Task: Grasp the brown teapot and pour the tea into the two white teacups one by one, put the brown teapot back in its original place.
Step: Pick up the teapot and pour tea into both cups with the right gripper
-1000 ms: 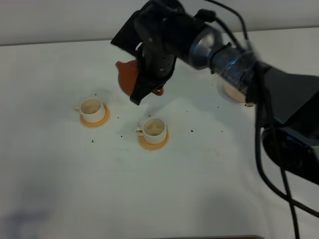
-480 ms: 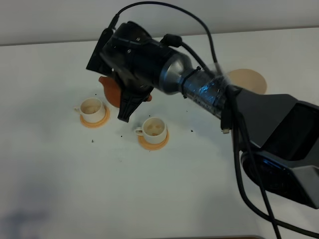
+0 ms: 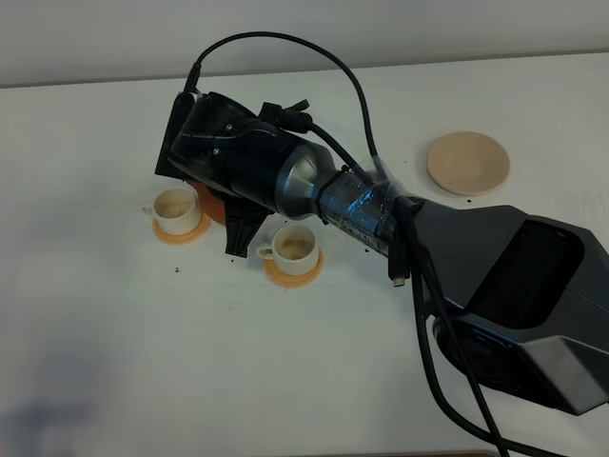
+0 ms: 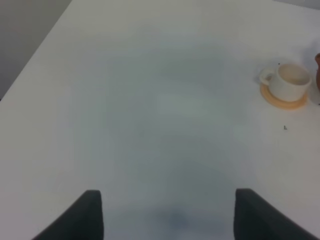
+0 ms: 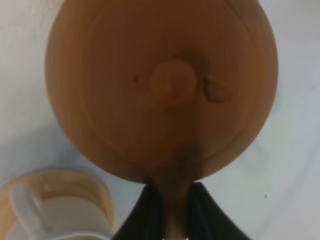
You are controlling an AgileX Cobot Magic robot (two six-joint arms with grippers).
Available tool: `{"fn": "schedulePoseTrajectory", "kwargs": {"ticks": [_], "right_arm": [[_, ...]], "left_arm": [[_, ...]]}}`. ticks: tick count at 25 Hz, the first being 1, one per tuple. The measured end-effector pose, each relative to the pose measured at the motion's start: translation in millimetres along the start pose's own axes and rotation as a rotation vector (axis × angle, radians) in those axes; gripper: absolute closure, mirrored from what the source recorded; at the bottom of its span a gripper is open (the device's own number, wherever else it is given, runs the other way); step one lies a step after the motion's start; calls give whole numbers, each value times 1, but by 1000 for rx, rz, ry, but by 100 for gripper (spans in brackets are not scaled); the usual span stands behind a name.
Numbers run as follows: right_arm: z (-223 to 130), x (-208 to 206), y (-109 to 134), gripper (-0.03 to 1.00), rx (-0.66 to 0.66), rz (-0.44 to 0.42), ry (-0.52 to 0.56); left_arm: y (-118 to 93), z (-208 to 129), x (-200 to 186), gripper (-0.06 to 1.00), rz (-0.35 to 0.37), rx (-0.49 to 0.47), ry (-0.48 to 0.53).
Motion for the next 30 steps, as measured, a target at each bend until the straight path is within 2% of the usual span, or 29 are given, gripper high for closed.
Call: {"fn": "schedulePoseTrajectory", "kwargs": {"ticks": [12,23,30], "right_arm": [[12,-6,3,87,-118,-120,4],[13,-1,0,87,-215,-217,50],[19,-4,5,87,-298,-260,65]], "left_arm": [[0,0,0,39,0,0,0],[0,0,0,39,0,1,0],[0,0,0,39,0,1,0]]}}
Point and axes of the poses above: a point on each arm's last joint axis where the gripper is mounted, x pointing out along that axis toward the gripper, y along the wrist's bending axis when the last joint is at zero, z = x × y, the point moved 5 cm from there along x, pointing out along that axis toward the gripper, and after that the axes turned 3 degrees about -x, right-handed, at the moved point
